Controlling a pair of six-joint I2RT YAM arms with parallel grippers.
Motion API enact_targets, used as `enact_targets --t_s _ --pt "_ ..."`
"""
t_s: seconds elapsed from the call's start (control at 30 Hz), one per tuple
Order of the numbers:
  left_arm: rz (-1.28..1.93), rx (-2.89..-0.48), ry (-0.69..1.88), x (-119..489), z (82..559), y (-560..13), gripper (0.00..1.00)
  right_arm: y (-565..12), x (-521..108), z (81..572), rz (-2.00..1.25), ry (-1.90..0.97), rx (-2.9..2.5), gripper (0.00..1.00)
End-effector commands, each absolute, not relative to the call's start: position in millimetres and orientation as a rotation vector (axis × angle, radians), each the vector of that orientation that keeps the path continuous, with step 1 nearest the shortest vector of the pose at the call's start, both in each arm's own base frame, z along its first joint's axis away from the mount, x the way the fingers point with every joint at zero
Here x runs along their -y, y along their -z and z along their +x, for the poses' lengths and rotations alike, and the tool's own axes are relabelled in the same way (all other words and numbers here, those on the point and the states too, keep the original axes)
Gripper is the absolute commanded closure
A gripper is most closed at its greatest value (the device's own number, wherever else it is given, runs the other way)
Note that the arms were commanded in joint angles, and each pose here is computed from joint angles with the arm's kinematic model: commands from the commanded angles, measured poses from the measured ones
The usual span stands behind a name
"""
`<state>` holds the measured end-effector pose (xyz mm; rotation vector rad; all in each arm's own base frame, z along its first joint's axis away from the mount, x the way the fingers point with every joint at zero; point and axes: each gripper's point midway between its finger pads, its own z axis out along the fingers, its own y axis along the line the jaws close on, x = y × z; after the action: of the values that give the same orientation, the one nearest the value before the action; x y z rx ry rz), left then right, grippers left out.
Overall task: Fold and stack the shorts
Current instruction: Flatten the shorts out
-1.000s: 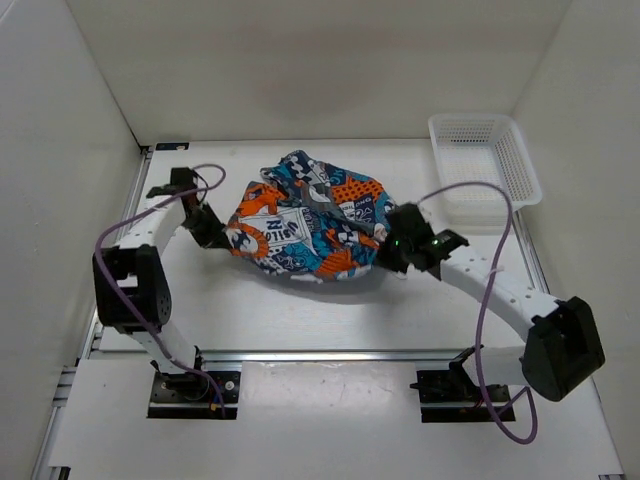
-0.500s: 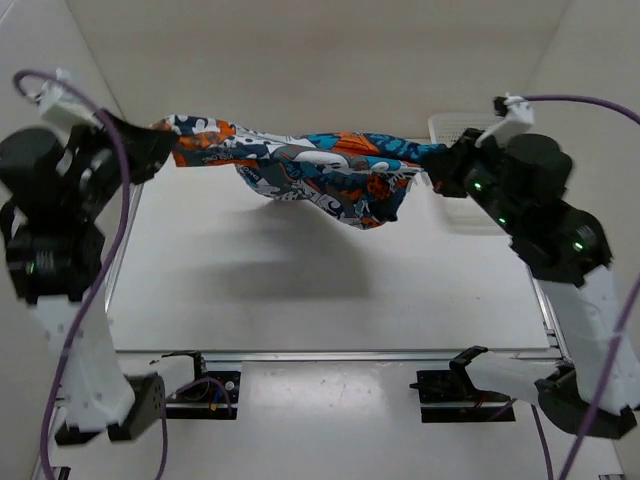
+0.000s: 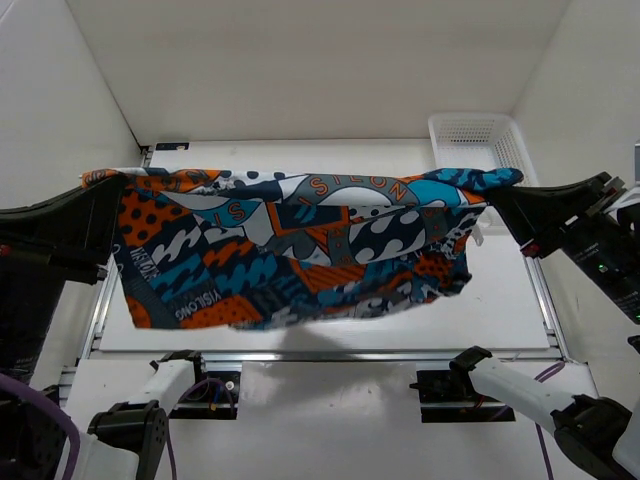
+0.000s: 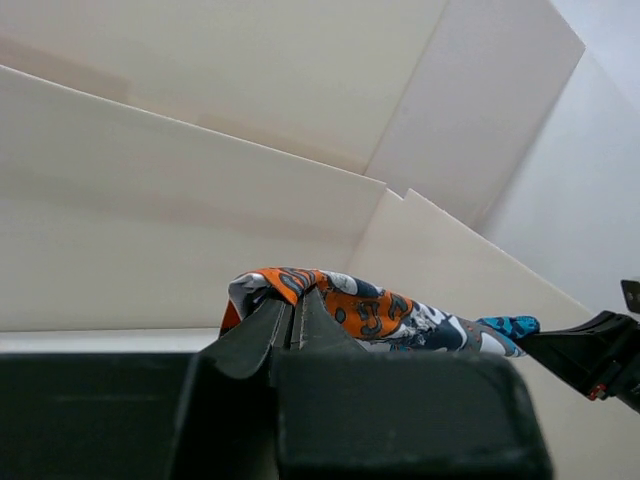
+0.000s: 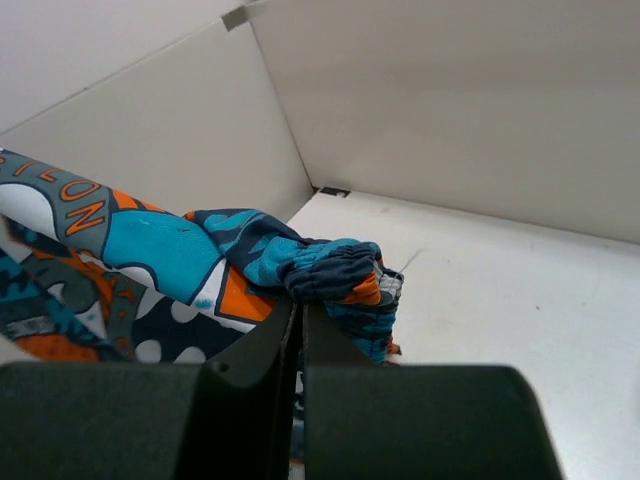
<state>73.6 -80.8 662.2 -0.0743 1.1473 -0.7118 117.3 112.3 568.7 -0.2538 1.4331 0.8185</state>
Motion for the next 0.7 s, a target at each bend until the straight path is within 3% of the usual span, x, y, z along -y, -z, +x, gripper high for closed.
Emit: enact_targets --t_s 0.0,0.17,0.4,0.6,0.67 --pt "-0.244 -1.180 0.615 51.1 121.7 -656.5 0.90 -537.9 -89.0 139.7 -0.155 -0.633 -1.553 1.00" --pt "-0.333 -1.441 0.626 47.4 222.9 -595.0 0.90 -488.1 -96.5 188.1 -0.105 -0.487 -1.715 1.00" --pt "-0.495 -1.874 0.578 35.2 369.0 -440.4 0.90 -374.0 -138.1 278.3 -0.159 -0.288 -1.978 1.00" --pt "-0.622 -2.151 0.489 20.2 458.2 -315.0 0.90 -249.3 -175.5 372.7 -0.146 -0.369 -2.238 1.00" --pt "-0.628 -2.178 0.470 17.0 475.4 -300.0 0.90 -230.0 -174.8 397.1 -0.110 -0.389 -2.281 1.00"
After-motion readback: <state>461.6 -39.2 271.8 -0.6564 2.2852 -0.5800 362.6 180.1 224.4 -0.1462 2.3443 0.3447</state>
